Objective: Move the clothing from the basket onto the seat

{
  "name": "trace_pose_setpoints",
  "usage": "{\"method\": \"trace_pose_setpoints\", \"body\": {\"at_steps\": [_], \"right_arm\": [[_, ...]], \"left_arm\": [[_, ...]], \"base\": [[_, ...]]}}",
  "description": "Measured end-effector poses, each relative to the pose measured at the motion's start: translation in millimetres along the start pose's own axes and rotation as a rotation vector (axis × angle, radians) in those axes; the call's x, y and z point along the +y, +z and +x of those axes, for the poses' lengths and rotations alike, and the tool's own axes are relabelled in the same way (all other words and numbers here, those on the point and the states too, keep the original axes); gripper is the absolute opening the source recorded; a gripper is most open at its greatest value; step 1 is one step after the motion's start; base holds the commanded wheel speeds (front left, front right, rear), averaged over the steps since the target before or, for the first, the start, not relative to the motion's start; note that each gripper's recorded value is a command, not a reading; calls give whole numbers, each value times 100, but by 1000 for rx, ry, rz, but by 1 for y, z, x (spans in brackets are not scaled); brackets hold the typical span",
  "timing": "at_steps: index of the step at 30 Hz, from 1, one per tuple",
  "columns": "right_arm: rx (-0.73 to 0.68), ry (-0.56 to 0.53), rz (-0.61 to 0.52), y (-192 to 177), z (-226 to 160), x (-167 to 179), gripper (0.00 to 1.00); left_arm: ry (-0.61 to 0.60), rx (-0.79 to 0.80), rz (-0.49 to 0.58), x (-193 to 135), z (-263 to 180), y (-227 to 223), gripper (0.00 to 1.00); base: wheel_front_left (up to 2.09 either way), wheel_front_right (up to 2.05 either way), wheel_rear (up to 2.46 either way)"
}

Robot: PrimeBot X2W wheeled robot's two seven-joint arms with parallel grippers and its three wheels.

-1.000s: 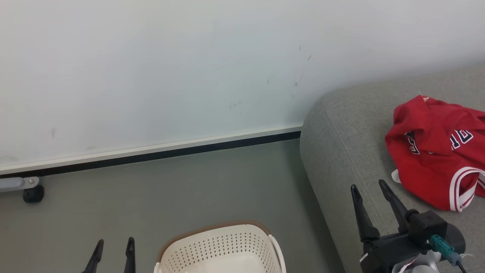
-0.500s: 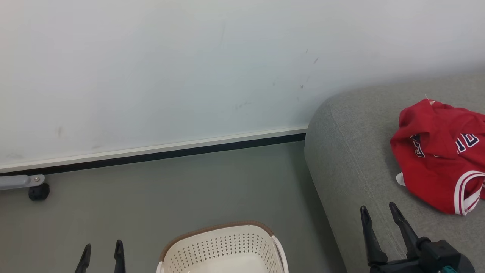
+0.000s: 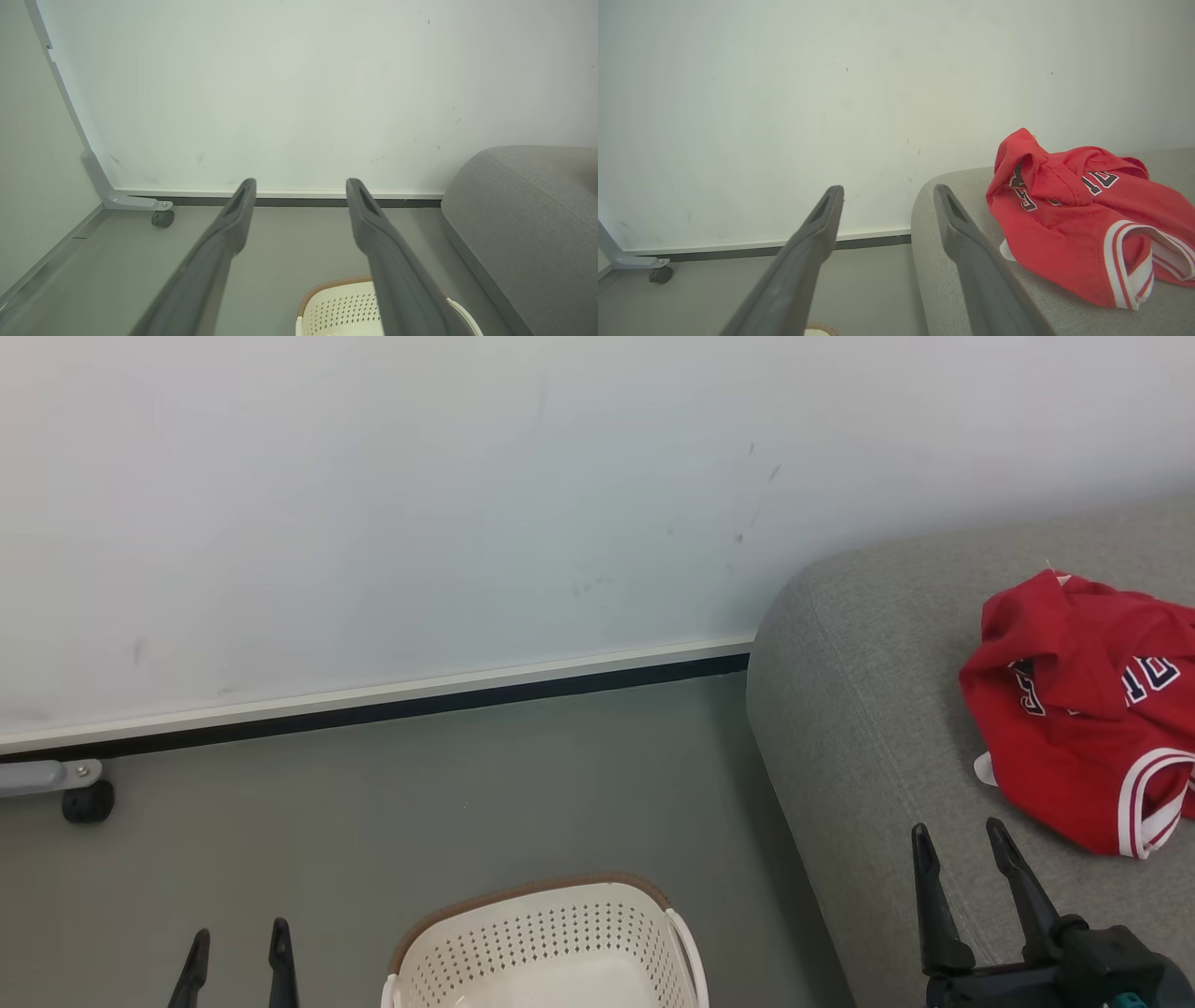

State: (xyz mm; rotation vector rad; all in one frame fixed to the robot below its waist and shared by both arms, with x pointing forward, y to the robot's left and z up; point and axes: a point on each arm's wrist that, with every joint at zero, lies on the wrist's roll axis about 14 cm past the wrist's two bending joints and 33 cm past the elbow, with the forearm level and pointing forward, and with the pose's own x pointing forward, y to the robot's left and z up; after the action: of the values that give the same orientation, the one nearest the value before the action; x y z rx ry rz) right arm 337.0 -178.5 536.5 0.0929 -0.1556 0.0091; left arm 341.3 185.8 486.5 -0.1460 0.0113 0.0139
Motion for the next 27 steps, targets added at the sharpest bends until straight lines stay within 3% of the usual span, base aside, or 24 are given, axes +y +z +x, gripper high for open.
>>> {"method": "trace_pose_setpoints", "body": {"at_steps": [17,18,27], "right_arm": [[-18,-16,-10,4,5,0,100],[-16,-18,-9,4,6,0,0],[72,-39,19,-22,-4,-2,0]], "left_arm": [[31,-2,10,10,1,1,100],[30,-2,12,10,1,0,0],[42,68,-23,8,-5,-21,0]], "base": [[0,0,0],[0,0,0],[0,0,0]]}}
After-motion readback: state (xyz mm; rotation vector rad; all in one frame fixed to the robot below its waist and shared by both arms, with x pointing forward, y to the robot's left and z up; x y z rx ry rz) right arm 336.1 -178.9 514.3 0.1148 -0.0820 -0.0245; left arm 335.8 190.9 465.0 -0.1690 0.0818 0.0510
